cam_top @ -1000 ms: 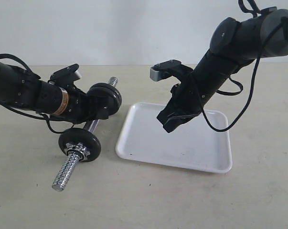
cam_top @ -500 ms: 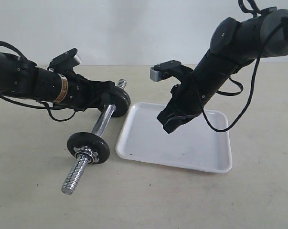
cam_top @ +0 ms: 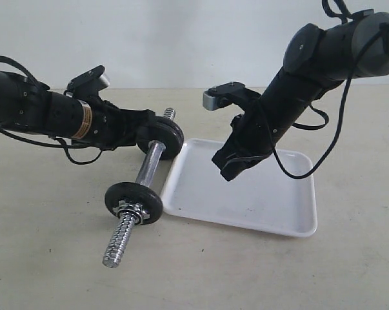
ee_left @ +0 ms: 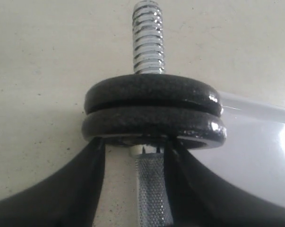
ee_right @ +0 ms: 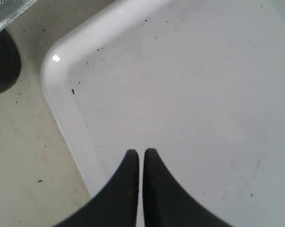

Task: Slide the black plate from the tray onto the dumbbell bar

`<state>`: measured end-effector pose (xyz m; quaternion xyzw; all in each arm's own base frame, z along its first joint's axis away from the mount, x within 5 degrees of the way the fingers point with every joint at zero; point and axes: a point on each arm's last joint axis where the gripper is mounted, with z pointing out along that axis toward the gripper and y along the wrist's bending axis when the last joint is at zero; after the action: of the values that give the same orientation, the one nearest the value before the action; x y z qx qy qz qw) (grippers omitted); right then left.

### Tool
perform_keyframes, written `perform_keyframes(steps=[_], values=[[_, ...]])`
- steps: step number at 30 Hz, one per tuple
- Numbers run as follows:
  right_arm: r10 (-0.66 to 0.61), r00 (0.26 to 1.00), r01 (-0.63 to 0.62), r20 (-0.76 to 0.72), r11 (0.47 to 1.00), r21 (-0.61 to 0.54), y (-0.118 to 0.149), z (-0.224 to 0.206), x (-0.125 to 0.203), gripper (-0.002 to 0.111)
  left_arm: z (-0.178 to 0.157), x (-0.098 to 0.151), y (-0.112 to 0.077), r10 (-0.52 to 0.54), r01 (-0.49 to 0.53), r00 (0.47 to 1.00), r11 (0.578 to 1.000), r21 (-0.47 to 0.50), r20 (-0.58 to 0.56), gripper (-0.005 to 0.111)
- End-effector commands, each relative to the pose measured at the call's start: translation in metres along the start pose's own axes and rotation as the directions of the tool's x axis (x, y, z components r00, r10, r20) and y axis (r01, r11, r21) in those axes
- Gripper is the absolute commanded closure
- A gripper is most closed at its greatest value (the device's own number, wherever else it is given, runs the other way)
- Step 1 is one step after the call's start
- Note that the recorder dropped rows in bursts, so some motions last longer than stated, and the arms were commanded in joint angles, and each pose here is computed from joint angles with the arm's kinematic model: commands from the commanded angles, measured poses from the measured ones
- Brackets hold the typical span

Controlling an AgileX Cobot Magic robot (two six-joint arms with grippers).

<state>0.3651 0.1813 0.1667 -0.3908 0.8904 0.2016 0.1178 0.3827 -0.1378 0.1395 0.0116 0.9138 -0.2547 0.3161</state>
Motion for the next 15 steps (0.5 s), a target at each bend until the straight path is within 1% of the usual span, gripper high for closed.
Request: perform_keyframes(steps=[1, 8, 9, 11, 13, 14, 15], values=[[-0.009, 1.0, 0.009, 0.002, 1.0, 0.008, 0.001, -0.006, -0.001, 0.109, -0.004, -0.003, -0.003, 0.062, -0.062, 0.998, 0.998, 0.011, -0.002, 0.068], [-0.002, 1.0, 0.002, -0.016, 1.0, -0.002, 0.001, -0.006, 0.001, 0.109, -0.021, -0.012, -0.014, 0.097, -0.098, 0.995, 0.995, 0.034, 0.037, 0.068], [-0.004, 1.0, 0.004, -0.018, 1.0, -0.001, 0.001, -0.006, 0.001, 0.109, -0.024, -0.013, -0.015, 0.107, -0.109, 0.993, 0.993, 0.037, 0.041, 0.068], [0.002, 1.0, -0.002, -0.029, 1.0, 0.012, 0.0, -0.006, 0.002, 0.109, -0.032, -0.015, -0.02, 0.159, -0.161, 0.986, 0.986, 0.052, 0.042, 0.068], [0.012, 0.999, -0.011, -0.035, 1.0, 0.019, 0.0, -0.006, 0.002, 0.109, -0.038, -0.016, -0.025, 0.179, -0.18, 0.984, 0.982, 0.065, 0.026, 0.066], [0.014, 0.999, -0.013, -0.04, 1.0, 0.021, -0.001, -0.006, 0.003, 0.109, -0.041, -0.017, -0.027, 0.136, -0.138, 0.99, 0.988, 0.072, 0.031, 0.065], [0.02, 0.999, -0.019, -0.041, 1.0, 0.021, 0.0, -0.006, 0.003, 0.109, -0.043, -0.017, -0.027, 0.123, -0.125, 0.992, 0.99, 0.072, 0.031, 0.063]])
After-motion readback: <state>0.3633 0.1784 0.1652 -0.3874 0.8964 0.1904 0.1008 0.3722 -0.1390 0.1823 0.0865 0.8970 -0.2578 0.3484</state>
